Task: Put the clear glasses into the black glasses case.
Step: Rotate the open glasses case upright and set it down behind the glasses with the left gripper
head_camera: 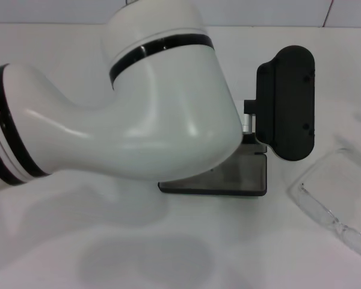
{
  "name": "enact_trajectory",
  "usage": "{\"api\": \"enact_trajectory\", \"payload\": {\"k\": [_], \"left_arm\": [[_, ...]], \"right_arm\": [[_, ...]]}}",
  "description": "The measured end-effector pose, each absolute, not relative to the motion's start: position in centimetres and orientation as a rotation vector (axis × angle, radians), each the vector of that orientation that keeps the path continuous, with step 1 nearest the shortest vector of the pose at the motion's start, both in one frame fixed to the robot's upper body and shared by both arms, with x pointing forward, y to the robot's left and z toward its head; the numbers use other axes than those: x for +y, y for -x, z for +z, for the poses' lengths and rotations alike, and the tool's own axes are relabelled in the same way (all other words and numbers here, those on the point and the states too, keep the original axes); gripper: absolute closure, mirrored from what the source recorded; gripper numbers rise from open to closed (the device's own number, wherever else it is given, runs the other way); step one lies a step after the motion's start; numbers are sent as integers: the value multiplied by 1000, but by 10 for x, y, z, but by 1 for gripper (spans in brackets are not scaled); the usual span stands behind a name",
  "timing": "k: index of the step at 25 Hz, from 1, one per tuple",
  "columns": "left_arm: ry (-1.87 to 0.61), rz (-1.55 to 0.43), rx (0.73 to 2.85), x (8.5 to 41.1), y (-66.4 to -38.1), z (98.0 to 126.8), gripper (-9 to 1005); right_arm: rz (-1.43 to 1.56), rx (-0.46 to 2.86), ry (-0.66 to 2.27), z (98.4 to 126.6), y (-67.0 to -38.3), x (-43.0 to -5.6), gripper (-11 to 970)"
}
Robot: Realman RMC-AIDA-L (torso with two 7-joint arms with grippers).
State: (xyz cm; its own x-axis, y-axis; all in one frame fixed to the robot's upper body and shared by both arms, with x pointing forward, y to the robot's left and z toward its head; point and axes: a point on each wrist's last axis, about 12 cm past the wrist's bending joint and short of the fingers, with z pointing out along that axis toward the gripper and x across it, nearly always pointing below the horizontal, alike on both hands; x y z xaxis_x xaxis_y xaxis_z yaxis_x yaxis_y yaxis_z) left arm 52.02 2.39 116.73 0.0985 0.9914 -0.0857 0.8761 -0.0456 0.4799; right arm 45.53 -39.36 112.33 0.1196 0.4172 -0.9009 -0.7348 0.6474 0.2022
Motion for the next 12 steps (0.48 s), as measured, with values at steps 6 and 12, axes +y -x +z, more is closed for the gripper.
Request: {"api": "enact_trajectory", "payload": {"k": [6,12], "left_arm": [[-1957,396,1838,18,-515,1166,803],[-1933,453,1865,13,-516,1161,802]], "right_arm": [[871,1158,333,1125,-454,-393,220],[876,1153,337,1125,-452,-393,220]]}}
